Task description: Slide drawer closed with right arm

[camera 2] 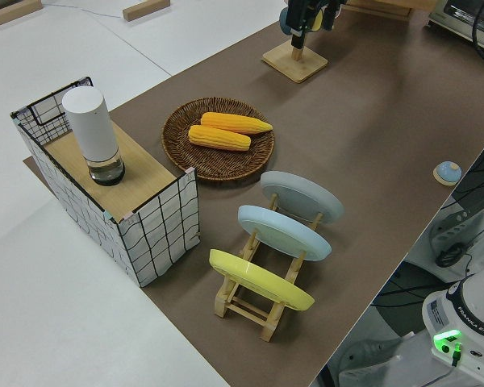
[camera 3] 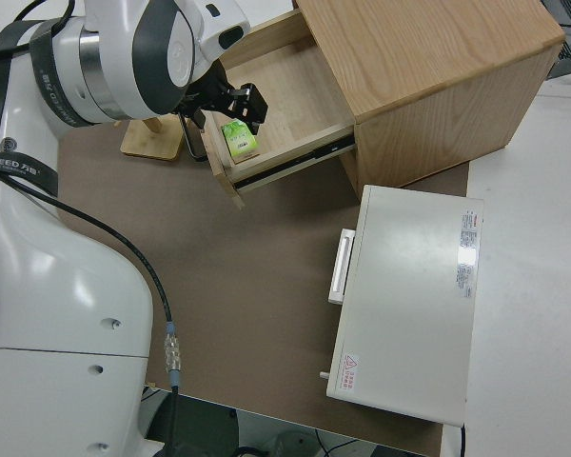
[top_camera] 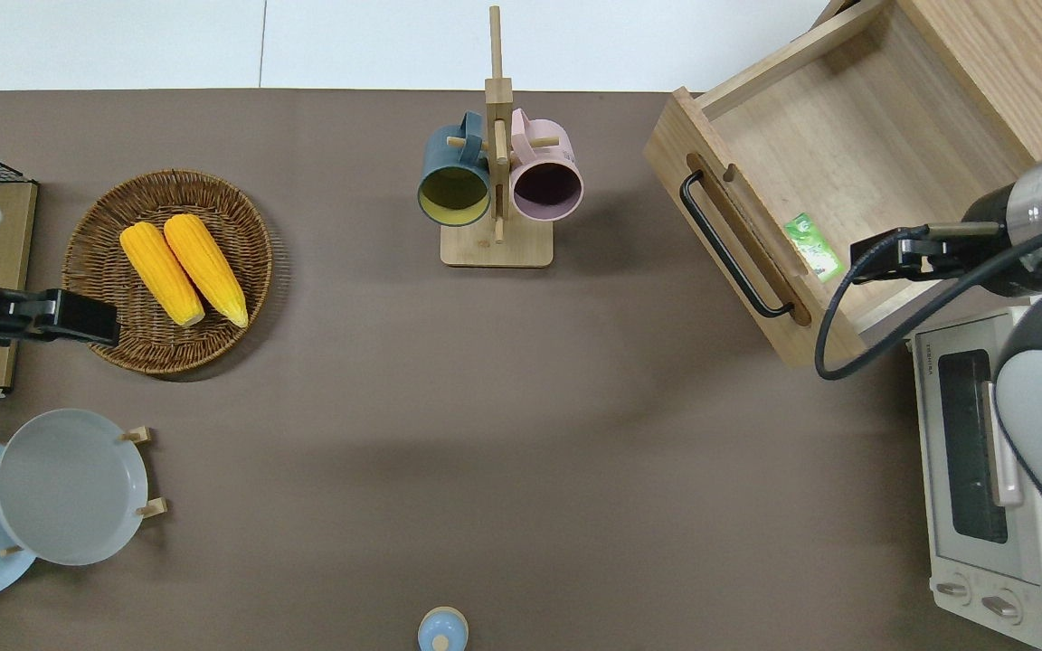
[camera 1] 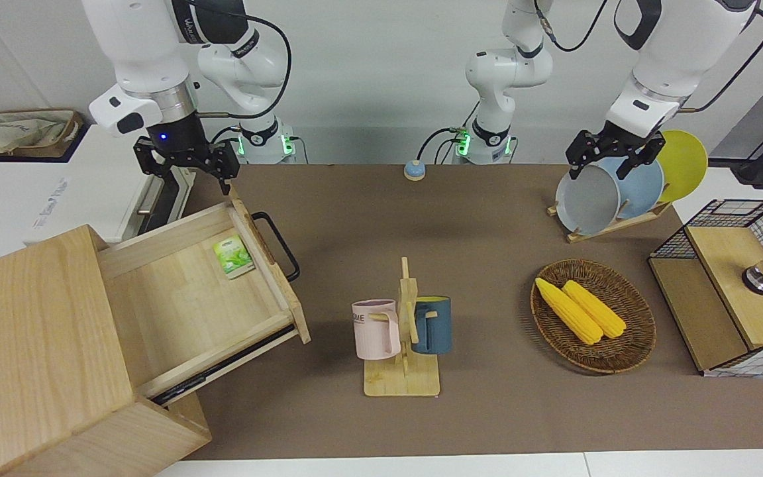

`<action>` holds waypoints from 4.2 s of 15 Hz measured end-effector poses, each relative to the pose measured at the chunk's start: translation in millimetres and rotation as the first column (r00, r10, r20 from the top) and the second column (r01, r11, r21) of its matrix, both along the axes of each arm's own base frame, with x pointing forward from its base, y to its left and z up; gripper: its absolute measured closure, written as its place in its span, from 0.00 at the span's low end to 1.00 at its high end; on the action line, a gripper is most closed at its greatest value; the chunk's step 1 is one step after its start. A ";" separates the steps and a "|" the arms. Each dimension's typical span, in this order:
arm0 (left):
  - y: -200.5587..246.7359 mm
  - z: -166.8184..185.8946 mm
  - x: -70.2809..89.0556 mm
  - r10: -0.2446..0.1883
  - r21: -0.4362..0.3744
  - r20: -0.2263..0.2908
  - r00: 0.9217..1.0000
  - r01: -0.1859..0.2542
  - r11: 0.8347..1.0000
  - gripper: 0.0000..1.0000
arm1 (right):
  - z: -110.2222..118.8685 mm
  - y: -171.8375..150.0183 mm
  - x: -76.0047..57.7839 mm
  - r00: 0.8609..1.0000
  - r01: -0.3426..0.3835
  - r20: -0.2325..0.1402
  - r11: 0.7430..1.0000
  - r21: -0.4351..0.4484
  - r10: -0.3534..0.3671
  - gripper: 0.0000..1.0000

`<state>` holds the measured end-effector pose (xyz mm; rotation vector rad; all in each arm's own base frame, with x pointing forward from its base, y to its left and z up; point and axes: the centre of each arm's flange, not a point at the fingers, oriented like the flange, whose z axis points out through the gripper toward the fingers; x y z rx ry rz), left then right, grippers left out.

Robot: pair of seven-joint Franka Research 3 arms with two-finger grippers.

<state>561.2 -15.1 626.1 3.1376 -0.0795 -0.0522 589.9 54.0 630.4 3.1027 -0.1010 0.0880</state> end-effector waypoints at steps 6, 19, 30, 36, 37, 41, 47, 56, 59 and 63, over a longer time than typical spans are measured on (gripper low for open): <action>0.0 0.0 0.0 0.000 0.000 0.000 1.000 0.000 1.000 0.00 | 0.0 1.2 -0.1 1.000 -0.002 0.000 1.000 0.001 0.002 0.01; 0.0 0.0 0.0 0.000 0.000 0.000 1.000 0.000 1.000 0.00 | -0.1 4.6 -0.6 1.000 -0.017 -0.005 0.999 0.032 0.017 0.52; 0.0 0.0 0.0 0.000 0.000 0.000 1.000 0.000 1.000 0.00 | 3.1 7.8 -4.4 0.999 -0.034 -0.013 0.999 0.030 0.035 0.99; 0.0 0.0 0.0 0.000 0.000 0.000 1.000 0.000 1.000 0.00 | 35.0 44.9 -24.1 1.000 -0.001 0.028 0.999 0.034 0.000 0.99; 0.0 0.0 0.0 0.000 0.000 0.000 1.000 0.000 1.000 0.00 | 36.7 58.6 -27.7 0.999 0.024 0.030 0.999 0.040 -0.025 0.99; 0.0 0.0 0.0 0.000 0.000 0.000 1.000 0.000 1.000 0.00 | 38.3 114.2 -42.7 0.990 0.139 0.030 0.988 0.059 -0.141 0.99; 0.0 0.0 0.0 0.000 0.000 0.000 1.000 0.000 1.000 0.00 | 14.3 180.7 -52.5 0.942 0.335 0.002 0.940 0.067 -0.336 0.99; 0.0 0.0 0.0 0.000 0.000 0.000 1.000 0.000 1.000 0.00 | -72.9 211.0 -27.9 0.791 0.608 -0.099 0.793 0.024 -0.604 0.99; 0.0 0.0 0.0 0.000 0.000 0.000 1.000 0.000 1.000 0.00 | -96.6 211.6 -22.9 0.738 0.669 -0.119 0.743 -0.005 -0.664 0.99; 0.0 0.0 0.0 0.000 0.000 0.000 1.000 0.000 1.000 0.00 | -124.5 215.0 -19.0 0.648 0.756 -0.122 0.654 -0.017 -0.752 0.99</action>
